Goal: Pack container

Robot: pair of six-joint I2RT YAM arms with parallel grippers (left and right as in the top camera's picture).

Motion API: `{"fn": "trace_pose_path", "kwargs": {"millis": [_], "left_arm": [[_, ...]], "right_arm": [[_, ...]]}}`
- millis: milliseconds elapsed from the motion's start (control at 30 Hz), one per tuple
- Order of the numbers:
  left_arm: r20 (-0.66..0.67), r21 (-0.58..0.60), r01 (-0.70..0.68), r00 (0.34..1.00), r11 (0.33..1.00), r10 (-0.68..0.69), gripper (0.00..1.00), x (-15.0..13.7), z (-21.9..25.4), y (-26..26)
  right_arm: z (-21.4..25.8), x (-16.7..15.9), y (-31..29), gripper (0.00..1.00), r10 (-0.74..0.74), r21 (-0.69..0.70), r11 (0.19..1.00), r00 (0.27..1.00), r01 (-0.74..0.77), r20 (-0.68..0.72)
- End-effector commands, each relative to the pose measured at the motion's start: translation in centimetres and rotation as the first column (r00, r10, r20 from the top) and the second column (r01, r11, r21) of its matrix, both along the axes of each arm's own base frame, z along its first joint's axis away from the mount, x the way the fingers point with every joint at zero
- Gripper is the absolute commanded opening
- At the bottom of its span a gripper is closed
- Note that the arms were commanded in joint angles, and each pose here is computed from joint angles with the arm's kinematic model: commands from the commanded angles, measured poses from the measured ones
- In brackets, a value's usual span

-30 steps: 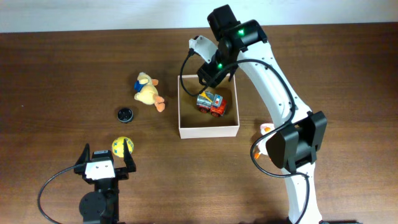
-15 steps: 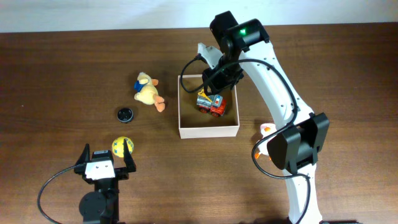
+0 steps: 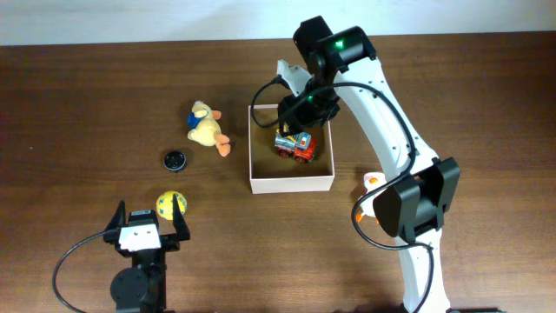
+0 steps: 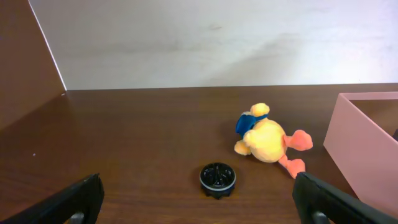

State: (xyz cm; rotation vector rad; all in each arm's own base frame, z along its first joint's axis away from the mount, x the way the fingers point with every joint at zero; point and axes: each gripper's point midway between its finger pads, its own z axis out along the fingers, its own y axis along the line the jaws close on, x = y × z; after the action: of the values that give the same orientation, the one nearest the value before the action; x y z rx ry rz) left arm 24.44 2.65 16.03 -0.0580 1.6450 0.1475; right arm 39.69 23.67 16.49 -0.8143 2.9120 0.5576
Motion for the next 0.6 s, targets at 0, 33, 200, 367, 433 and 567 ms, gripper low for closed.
{"fn": "trace_pose_path", "kwargs": {"millis": [0, 33, 200, 367, 433, 567], "left_arm": [[0.003, -0.010, 0.001, 1.000, 1.000, -0.001, 0.99, 0.0, -0.2, 0.0], [0.003, -0.010, 0.001, 1.000, 1.000, -0.001, 0.99, 0.0, -0.2, 0.0], [0.003, -0.010, 0.001, 1.000, 1.000, -0.001, 0.99, 0.0, -0.2, 0.0], [0.003, -0.010, 0.001, 1.000, 1.000, -0.001, 0.99, 0.0, -0.2, 0.0], [0.003, -0.010, 0.001, 1.000, 1.000, -0.001, 0.99, 0.0, -0.2, 0.0], [0.003, -0.010, 0.001, 1.000, 1.000, -0.001, 0.99, 0.0, -0.2, 0.0]], "right_arm": [[2.4, -1.0, 0.9, 0.84, 0.018, 0.054, 0.998, 1.000, -0.019, 0.022], [2.4, -1.3, 1.1, 0.85, 0.034, 0.069, 0.997, 0.999, -0.035, 0.013], [1.9, -3.3, 1.7, 0.80, 0.191, 0.102, 0.977, 0.982, -0.189, -0.011], [0.2, -4.6, 2.6, 0.40, 0.318, 0.096, 0.944, 0.948, -0.316, -0.010], [-0.9, -5.0, 2.9, 0.26, 0.348, 0.085, 0.935, 0.937, -0.345, -0.019], [-3.8, -5.5, 2.7, 0.20, 0.406, 0.050, 0.913, 0.913, -0.404, -0.036]]}}
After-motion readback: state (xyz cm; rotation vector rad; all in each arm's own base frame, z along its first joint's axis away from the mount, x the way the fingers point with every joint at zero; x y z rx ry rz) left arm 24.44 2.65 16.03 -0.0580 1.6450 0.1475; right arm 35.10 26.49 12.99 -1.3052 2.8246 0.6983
